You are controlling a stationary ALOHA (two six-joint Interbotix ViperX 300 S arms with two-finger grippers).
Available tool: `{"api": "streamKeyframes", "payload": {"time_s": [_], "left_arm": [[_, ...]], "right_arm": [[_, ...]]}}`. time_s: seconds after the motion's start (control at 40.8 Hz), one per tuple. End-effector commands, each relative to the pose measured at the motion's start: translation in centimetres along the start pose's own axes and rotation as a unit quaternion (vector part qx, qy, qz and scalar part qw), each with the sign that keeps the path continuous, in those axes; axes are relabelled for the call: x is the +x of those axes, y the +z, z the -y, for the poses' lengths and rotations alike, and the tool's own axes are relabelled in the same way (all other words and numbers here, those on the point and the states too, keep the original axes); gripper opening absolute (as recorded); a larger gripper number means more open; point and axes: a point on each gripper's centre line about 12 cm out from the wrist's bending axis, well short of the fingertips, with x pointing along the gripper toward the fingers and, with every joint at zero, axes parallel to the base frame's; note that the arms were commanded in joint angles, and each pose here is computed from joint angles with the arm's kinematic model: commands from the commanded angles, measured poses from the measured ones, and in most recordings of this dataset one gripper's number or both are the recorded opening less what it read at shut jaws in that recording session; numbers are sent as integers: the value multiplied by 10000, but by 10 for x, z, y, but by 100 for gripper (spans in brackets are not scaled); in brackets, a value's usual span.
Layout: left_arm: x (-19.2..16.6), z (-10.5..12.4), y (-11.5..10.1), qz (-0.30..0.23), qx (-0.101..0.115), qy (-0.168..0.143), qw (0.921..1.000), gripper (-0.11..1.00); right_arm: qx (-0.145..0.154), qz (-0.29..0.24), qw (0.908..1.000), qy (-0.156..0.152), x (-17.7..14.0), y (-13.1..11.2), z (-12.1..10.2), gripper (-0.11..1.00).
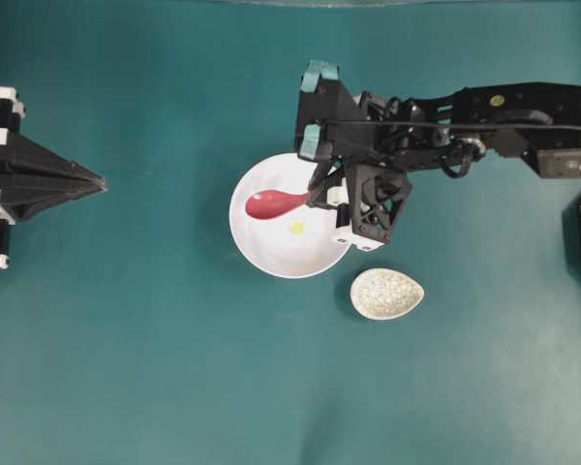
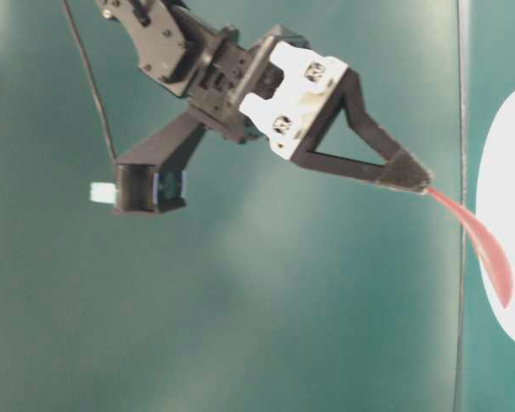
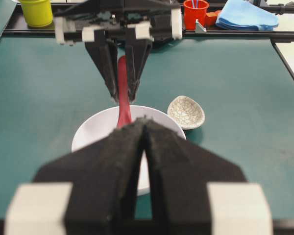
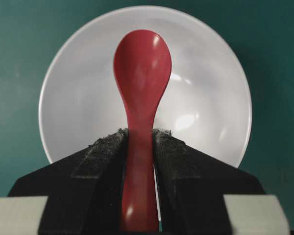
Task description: Scoop the yellow hexagonal prism block from the bowl with a spoon using the right arm.
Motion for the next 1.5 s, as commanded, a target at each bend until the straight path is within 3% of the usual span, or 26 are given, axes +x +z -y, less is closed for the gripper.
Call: {"api": "streamKeyframes", "payload": {"time_s": [0.0,0.491,0.859,1.472], "left_arm": [[2,0,8,92,15,7,10000,4],[2,0,8,84,15,7,10000,4],[2,0,8,84,15,7,10000,4],[2,0,8,84,15,7,10000,4]], "right_arm": [[-33,373,9993,22,-19,18,-3,25],[-59,448,9990,59,-38,19,-6,25],[-79,204,9997,116,-60,-2,-9,25],[-97,257,9995,148,-98,-40,-10,24]]}}
